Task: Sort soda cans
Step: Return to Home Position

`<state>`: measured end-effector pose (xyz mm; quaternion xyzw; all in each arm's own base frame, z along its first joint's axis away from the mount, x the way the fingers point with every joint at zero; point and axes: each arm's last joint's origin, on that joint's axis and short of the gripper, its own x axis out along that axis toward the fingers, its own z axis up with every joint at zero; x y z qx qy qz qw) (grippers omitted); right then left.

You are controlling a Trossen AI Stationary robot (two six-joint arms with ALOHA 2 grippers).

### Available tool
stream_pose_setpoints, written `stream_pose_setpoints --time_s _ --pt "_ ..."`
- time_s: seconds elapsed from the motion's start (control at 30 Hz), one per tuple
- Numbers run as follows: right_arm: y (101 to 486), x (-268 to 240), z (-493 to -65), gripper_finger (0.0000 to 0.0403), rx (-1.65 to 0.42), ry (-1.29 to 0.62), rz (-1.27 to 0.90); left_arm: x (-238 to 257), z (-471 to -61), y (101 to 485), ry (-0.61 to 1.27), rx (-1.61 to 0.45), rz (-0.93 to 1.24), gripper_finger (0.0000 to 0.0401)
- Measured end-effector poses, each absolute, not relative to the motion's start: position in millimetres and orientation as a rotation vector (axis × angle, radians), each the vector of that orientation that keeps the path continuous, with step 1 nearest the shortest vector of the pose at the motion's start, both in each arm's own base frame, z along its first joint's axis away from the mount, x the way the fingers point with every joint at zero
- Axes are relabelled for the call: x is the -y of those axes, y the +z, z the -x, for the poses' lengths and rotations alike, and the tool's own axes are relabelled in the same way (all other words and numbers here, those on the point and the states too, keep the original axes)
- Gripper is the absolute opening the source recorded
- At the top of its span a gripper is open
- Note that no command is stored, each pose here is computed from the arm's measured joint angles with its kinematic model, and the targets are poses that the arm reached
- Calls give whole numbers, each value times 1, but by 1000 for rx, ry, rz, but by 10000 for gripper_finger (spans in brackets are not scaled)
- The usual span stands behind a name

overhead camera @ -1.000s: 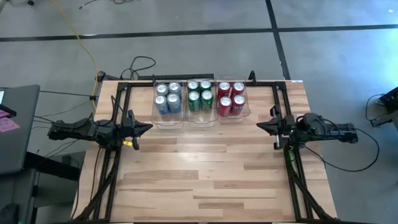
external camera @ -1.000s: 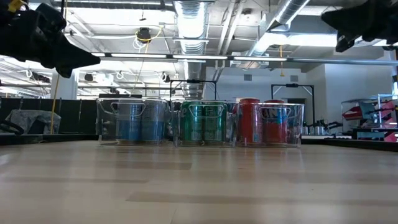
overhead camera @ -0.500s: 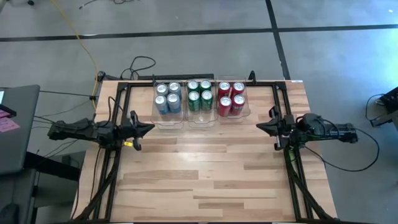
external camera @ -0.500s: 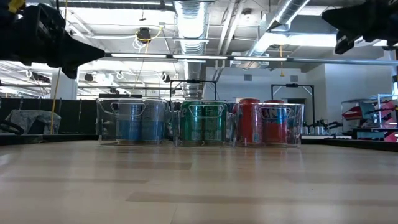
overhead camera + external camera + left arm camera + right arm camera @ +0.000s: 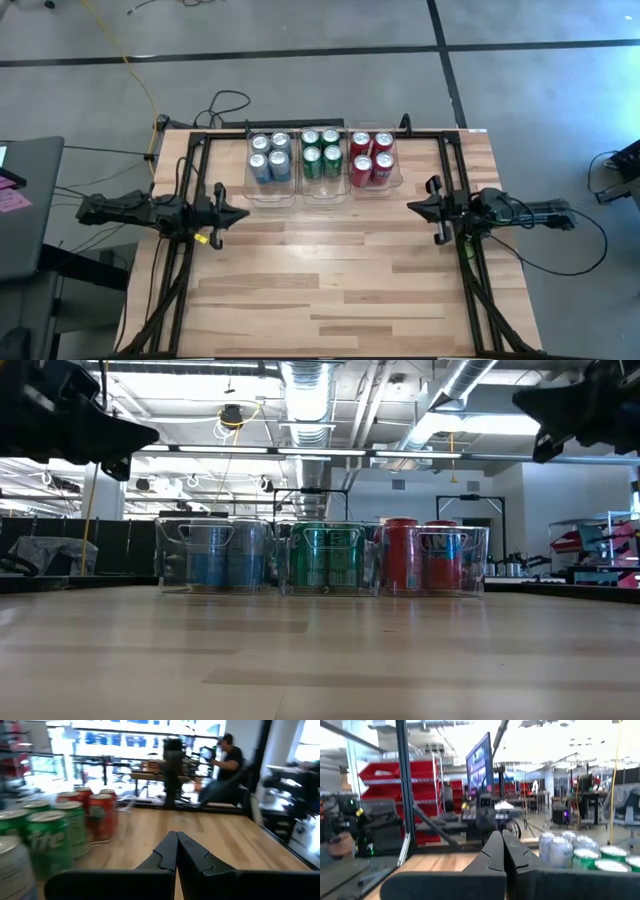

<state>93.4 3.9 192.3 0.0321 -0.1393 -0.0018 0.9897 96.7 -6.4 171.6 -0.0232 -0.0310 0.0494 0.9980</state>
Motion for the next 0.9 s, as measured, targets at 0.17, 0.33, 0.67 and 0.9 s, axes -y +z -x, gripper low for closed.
stream_pose_setpoints --time_s 0.17,0.33,0.67,0.9 --pt "193 -5 -93 0 289 18 -19 5 -97 171 101 60 43 0" --pt "189 -4 -94 0 247 13 -33 1 -97 171 143 59 21 0" --pt "189 -4 -94 3 245 10 -31 -7 -101 165 146 -8 50 0" --pt "188 -4 -94 22 244 6 -32 -8 -102 163 164 -32 135 0"
